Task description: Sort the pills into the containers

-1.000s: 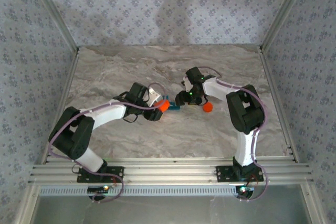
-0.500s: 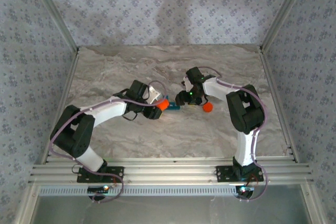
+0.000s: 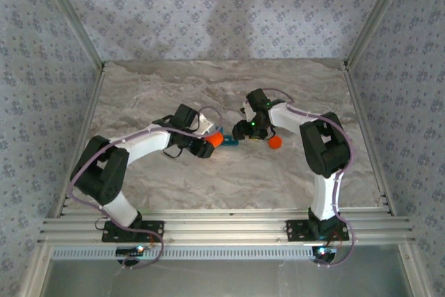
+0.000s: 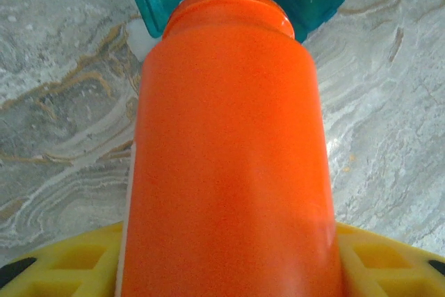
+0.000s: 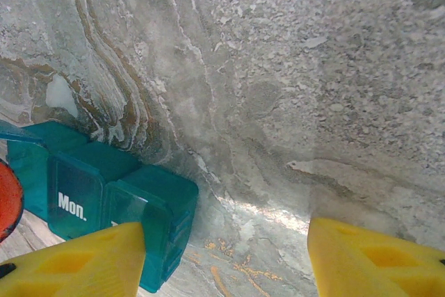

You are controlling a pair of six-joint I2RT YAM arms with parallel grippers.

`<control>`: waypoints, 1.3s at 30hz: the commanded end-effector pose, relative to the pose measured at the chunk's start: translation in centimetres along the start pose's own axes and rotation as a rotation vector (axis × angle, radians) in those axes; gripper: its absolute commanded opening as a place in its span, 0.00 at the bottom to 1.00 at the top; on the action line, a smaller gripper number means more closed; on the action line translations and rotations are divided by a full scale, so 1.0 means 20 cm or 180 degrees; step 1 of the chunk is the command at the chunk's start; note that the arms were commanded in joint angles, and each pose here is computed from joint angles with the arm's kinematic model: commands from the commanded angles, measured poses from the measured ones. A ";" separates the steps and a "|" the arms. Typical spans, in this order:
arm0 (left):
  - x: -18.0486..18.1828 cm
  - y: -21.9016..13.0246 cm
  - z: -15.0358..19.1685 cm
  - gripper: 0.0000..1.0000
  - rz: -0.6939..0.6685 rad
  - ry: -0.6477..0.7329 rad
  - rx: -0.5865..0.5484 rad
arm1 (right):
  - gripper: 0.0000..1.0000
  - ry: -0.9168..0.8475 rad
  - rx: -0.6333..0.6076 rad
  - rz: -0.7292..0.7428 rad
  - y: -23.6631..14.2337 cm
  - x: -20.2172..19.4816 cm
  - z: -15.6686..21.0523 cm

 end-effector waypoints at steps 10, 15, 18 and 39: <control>0.03 -0.01 -0.02 0.00 -0.0054 0.0023 0.0235 | 0.65 0.0073 0.0152 0.0066 0.04 -0.05 0.03; 0.03 0.00 -0.03 0.00 -0.0049 0.0024 0.0298 | 0.65 0.0074 0.0138 0.0056 0.04 -0.05 0.03; 0.03 0.00 -0.03 0.00 -0.0042 0.0027 0.0322 | 0.64 0.0079 0.0141 0.0057 0.04 -0.05 0.03; 0.04 0.00 -0.01 0.00 -0.0065 0.0054 0.0567 | 0.64 0.0094 0.0133 0.0035 0.05 -0.05 0.02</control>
Point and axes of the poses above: each hand's point on the last joint's axis, 136 mm out from that joint toward the fingers, its own y axis out along the fingers, its own x axis along the line the jaws close on, z = x × y, the point moved 6 cm from there along -y, back along the fingers, and after that the axes turned 8 degrees about y, right-handed, at the moved point
